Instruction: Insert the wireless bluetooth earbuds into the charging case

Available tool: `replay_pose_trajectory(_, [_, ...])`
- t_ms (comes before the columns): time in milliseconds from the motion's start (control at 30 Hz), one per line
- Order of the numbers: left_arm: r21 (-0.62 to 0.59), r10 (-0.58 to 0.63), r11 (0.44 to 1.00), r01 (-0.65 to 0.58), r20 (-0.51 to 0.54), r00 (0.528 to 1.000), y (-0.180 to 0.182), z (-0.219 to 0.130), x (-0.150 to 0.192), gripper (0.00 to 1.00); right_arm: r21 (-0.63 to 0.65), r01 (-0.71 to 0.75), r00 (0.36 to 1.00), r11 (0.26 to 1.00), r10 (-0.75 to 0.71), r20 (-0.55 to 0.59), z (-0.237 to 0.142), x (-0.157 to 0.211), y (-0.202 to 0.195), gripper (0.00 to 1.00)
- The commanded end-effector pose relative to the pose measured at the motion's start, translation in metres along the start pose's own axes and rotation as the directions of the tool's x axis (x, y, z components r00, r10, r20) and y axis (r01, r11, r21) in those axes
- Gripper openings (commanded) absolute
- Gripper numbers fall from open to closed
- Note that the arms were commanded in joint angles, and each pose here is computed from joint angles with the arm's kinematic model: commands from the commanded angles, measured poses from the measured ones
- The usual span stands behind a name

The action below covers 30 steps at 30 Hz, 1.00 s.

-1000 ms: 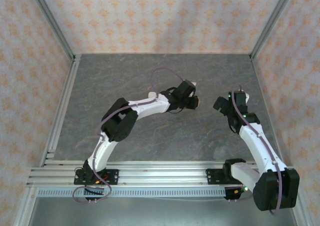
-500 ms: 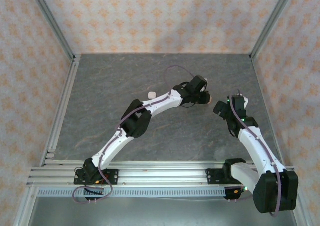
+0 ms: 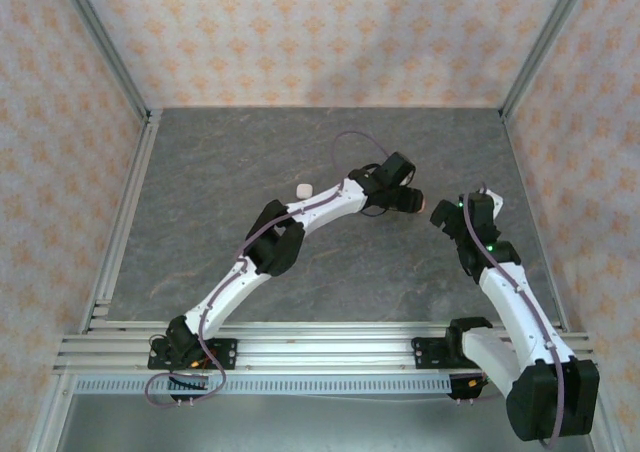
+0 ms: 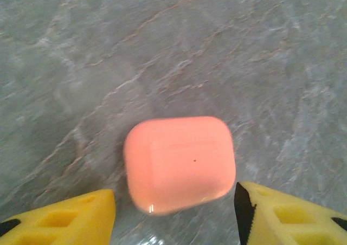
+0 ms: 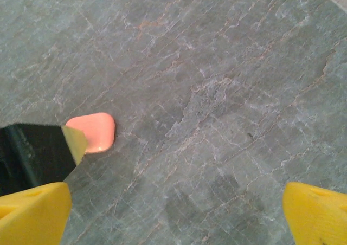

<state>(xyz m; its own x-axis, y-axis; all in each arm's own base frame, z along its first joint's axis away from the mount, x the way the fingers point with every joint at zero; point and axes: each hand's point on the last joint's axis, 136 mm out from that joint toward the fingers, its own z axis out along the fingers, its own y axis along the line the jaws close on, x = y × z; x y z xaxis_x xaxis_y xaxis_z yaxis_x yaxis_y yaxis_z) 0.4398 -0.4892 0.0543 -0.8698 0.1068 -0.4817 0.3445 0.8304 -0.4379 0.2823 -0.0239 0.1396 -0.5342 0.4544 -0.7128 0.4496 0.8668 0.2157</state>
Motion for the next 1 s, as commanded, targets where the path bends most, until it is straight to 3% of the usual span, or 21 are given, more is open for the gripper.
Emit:
replay_pose_trajectory(0, [-0.089, 0.098, 0.992, -0.089, 0.112, 0.989, 0.006, -0.084, -0.057, 0.64, 0.029, -0.014, 0.996, 0.999, 0.012, 0.083, 0.003, -0.015, -0.005, 0.99])
replay_pose_trajectory(67, [-0.147, 0.136, 0.983, -0.114, 0.145, 0.98, 0.024, -0.115, -0.074, 0.71, 0.02, -0.001, 0.993, 1.0, -0.002, 0.117, 0.006, -0.021, -0.001, 0.99])
replay_pose_trajectory(100, [-0.168, 0.153, 0.978, -0.125, 0.165, 0.974, 0.031, -0.131, -0.082, 0.79, 0.022, -0.001, 0.991, 1.0, -0.002, 0.133, 0.008, -0.024, -0.001, 0.99])
replay_pose_trajectory(133, [-0.195, 0.173, 0.971, -0.136, 0.186, 0.967, 0.039, -0.148, -0.089, 0.94, 0.027, 0.0, 0.989, 1.0, -0.004, 0.149, 0.01, -0.027, -0.001, 0.99])
replay_pose_trajectory(167, [-0.225, 0.194, 0.963, -0.147, 0.207, 0.959, 0.048, -0.167, -0.096, 1.0, 0.03, 0.001, 0.987, 1.0, -0.006, 0.163, 0.012, -0.03, 0.0, 0.99])
replay_pose_trajectory(333, [-0.383, 0.285, 0.909, -0.166, 0.28, 0.917, 0.096, -0.251, -0.11, 1.0, 0.063, 0.028, 0.972, 0.998, -0.042, 0.232, 0.02, -0.043, -0.001, 0.99])
replay_pose_trajectory(500, [-0.488, 0.328, 0.866, -0.109, 0.389, 0.861, 0.158, -0.322, -0.097, 1.0, 0.016, 0.074, 0.945, 0.997, -0.075, 0.319, 0.032, -0.047, 0.009, 0.99])
replay_pose_trajectory(667, [-0.584, 0.337, 0.811, 0.03, 0.507, 0.793, 0.233, -0.371, -0.042, 1.0, 0.032, 0.087, 0.928, 0.996, -0.093, 0.361, 0.043, -0.045, 0.006, 0.99])
replay_pose_trajectory(833, [-0.626, 0.23, 0.745, 0.232, 0.567, 0.791, 0.31, -0.392, 0.025, 1.0, 0.039, 0.103, 0.91, 0.994, -0.11, 0.399, 0.052, -0.047, 0.008, 0.99])
replay_pose_trajectory(967, [-0.61, 0.179, 0.726, 0.317, 0.613, 0.769, 0.343, -0.397, 0.061, 1.0, 0.048, 0.145, 0.905, 0.988, -0.152, 0.397, 0.066, -0.044, 0.012, 0.99])
